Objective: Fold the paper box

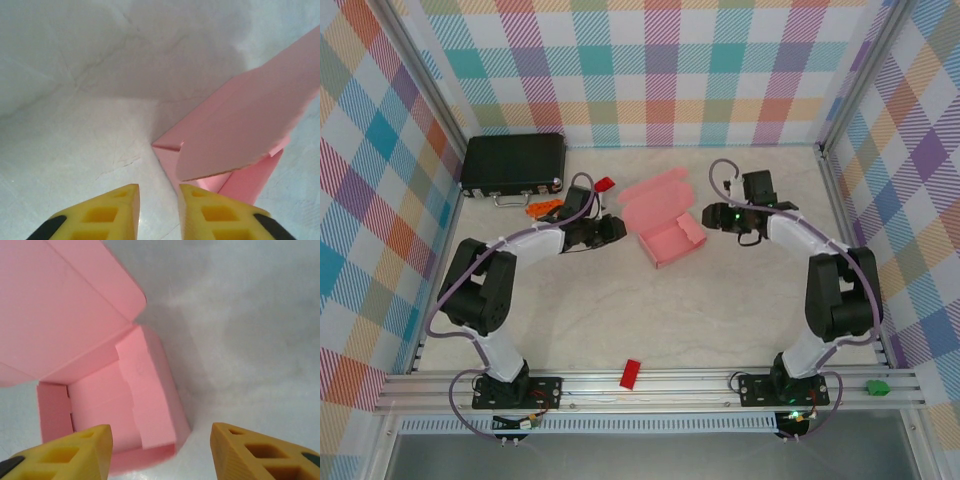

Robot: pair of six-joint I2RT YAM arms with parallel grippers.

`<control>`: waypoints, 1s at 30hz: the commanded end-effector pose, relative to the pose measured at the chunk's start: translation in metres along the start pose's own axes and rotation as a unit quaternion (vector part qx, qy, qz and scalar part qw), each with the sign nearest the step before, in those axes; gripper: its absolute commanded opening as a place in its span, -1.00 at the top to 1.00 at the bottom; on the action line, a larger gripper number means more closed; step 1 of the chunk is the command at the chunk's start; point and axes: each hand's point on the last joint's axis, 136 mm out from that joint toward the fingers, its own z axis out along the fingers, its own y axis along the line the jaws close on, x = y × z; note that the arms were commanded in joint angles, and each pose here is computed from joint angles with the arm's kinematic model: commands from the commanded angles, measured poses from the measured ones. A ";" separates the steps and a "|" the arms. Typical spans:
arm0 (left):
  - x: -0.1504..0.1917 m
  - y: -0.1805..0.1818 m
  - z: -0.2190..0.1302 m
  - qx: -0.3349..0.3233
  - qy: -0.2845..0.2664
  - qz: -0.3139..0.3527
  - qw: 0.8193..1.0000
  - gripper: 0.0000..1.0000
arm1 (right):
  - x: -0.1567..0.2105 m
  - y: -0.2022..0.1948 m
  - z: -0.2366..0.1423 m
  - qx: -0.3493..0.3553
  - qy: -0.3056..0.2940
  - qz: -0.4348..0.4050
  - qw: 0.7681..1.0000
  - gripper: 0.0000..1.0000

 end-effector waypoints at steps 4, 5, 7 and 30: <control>-0.014 -0.008 -0.015 0.011 -0.041 0.036 0.998 0.36 | 0.002 0.012 0.025 -0.082 0.072 -0.122 0.987 -0.11; -0.015 -0.007 -0.017 0.010 -0.045 0.036 0.998 0.36 | 0.001 0.011 0.029 -0.083 0.079 -0.128 0.985 -0.12; -0.016 -0.005 -0.021 0.008 -0.055 0.037 0.998 0.35 | -0.002 0.007 0.036 -0.077 0.083 -0.133 0.985 -0.12; -0.027 -0.005 -0.017 0.034 -0.048 0.037 0.998 0.33 | 0.012 0.000 0.074 -0.070 0.174 -0.127 0.974 0.28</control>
